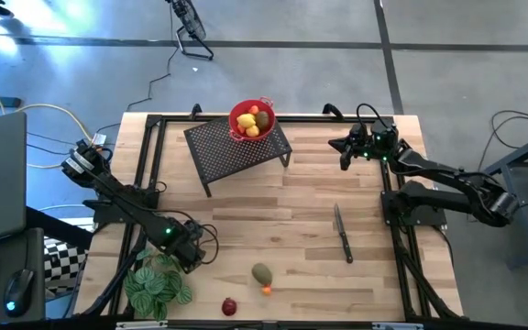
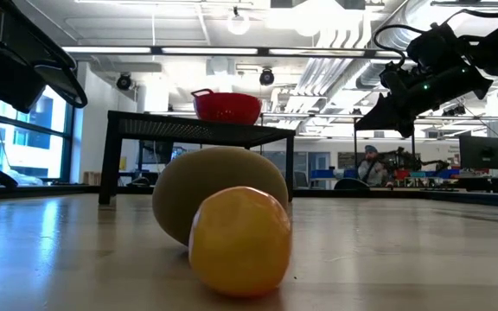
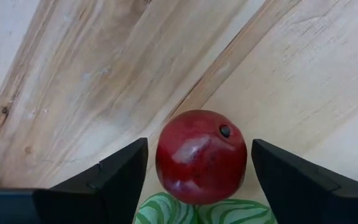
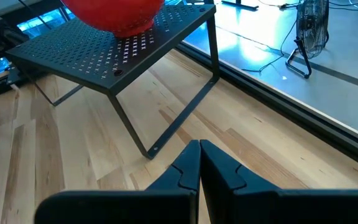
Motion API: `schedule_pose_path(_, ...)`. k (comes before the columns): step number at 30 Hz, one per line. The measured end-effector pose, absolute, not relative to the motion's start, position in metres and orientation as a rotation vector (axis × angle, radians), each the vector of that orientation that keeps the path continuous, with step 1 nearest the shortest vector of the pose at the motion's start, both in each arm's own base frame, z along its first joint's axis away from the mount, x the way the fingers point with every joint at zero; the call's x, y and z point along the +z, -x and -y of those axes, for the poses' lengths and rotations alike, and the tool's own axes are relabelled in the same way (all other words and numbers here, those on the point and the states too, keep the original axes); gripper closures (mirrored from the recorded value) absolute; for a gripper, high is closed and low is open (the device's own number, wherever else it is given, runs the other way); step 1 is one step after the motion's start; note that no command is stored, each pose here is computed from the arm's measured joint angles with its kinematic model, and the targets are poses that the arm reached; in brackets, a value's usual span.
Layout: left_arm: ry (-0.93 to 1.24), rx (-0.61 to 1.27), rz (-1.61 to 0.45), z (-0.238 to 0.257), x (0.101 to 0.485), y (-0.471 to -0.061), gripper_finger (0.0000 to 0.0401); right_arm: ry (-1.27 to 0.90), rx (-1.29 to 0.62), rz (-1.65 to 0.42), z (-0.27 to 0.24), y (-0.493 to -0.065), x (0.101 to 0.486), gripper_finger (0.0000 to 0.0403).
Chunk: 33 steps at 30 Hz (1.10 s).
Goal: Pick & Place Fruit
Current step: Put the top pomegranate into the red strainer bowl on the shelf
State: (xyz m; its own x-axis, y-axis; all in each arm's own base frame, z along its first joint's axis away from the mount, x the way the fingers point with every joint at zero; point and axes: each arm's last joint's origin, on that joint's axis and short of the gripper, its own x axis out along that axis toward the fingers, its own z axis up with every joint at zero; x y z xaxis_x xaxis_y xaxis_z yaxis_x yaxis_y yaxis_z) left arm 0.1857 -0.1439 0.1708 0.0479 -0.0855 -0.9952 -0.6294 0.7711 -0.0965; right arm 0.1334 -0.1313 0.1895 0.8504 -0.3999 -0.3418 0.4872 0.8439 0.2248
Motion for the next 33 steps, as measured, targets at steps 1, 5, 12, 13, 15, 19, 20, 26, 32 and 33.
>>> schedule_pose_path(1,0.610,0.456,-1.485,0.144,0.171,-0.186,0.0135,-0.312,-0.475,-0.289,0.131,-0.133,0.190,0.0400)
schedule_pose_path(5,0.610,0.456,-1.485,0.144,0.171,-0.186,0.0163,-0.312,-0.475,-0.290,0.131,-0.133,0.190,0.0400)
schedule_pose_path(12,0.610,0.456,-1.485,0.144,0.171,-0.186,0.0188,-0.312,-0.475,-0.289,0.131,-0.133,0.190,0.0400)
schedule_pose_path(13,0.610,0.456,-1.485,0.144,0.171,-0.186,0.0189,-0.312,-0.475,-0.289,0.131,-0.133,0.190,0.0400)
schedule_pose_path(15,0.612,0.454,-1.484,0.144,0.171,-0.186,0.0190,-0.312,-0.475,-0.289,0.131,-0.133,0.190,0.0400)
schedule_pose_path(19,0.616,0.450,-1.480,0.144,0.171,-0.186,0.0190,-0.311,-0.475,-0.290,0.131,-0.133,0.190,0.0400)
schedule_pose_path(20,0.617,0.448,-1.479,0.145,0.171,-0.187,0.0191,-0.309,-0.474,-0.290,0.131,-0.133,0.190,0.0400)
schedule_pose_path(26,0.617,0.457,-1.466,0.144,0.171,-0.187,0.0191,-0.291,-0.472,-0.294,0.131,-0.133,0.190,0.0400)
schedule_pose_path(32,0.639,0.475,-1.411,0.131,0.174,-0.198,0.0191,-0.286,-0.471,-0.295,0.131,-0.133,0.190,0.0400)
schedule_pose_path(33,0.642,0.476,-1.404,0.127,0.175,-0.200,0.0191,-0.285,-0.471,-0.295,0.131,-0.133,0.190,0.0400)
